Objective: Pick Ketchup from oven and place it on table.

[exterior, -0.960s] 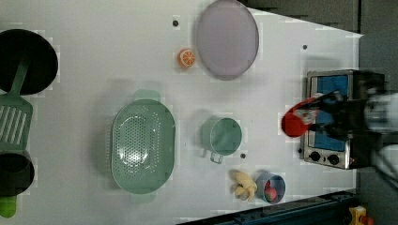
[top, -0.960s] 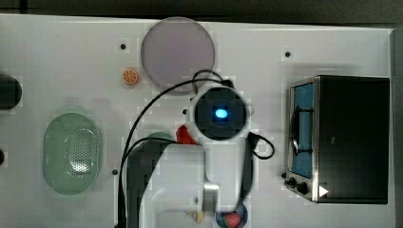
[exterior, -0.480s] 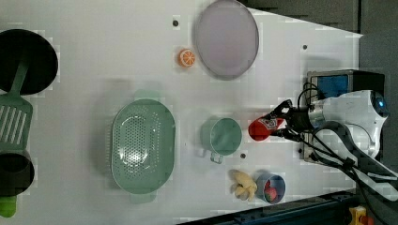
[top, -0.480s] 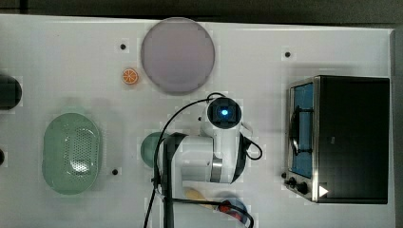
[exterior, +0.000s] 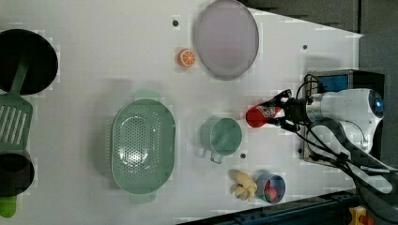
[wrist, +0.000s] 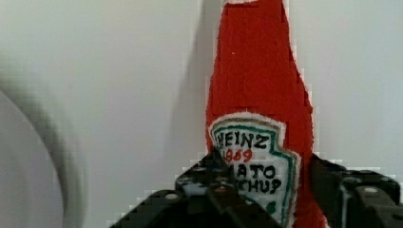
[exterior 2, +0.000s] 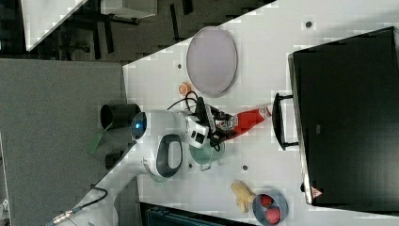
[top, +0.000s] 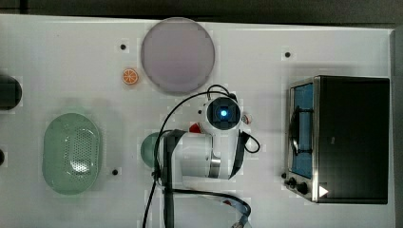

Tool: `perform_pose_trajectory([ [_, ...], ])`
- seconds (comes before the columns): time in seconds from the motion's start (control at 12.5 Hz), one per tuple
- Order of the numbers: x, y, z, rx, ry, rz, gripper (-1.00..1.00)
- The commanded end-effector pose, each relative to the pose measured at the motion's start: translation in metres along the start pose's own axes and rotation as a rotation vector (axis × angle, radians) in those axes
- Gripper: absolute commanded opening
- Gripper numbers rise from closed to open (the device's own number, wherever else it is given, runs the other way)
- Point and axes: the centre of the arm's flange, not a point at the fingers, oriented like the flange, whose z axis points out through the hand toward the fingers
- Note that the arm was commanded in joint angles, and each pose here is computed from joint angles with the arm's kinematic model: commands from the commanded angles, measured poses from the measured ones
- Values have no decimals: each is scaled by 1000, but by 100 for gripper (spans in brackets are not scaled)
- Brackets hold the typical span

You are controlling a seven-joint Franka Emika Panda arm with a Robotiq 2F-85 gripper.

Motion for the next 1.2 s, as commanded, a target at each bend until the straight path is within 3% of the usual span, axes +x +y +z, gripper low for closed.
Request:
perform_pose_trajectory([
  [0.08, 5, -1, -11, 15, 14, 27, 48],
  [0.24, 4, -11, -45, 68, 30, 20, 100],
  [0.96, 6, -10, -327, 136, 48, 24, 100],
  [1.2, -3, 8, -381, 62, 22, 20, 100],
])
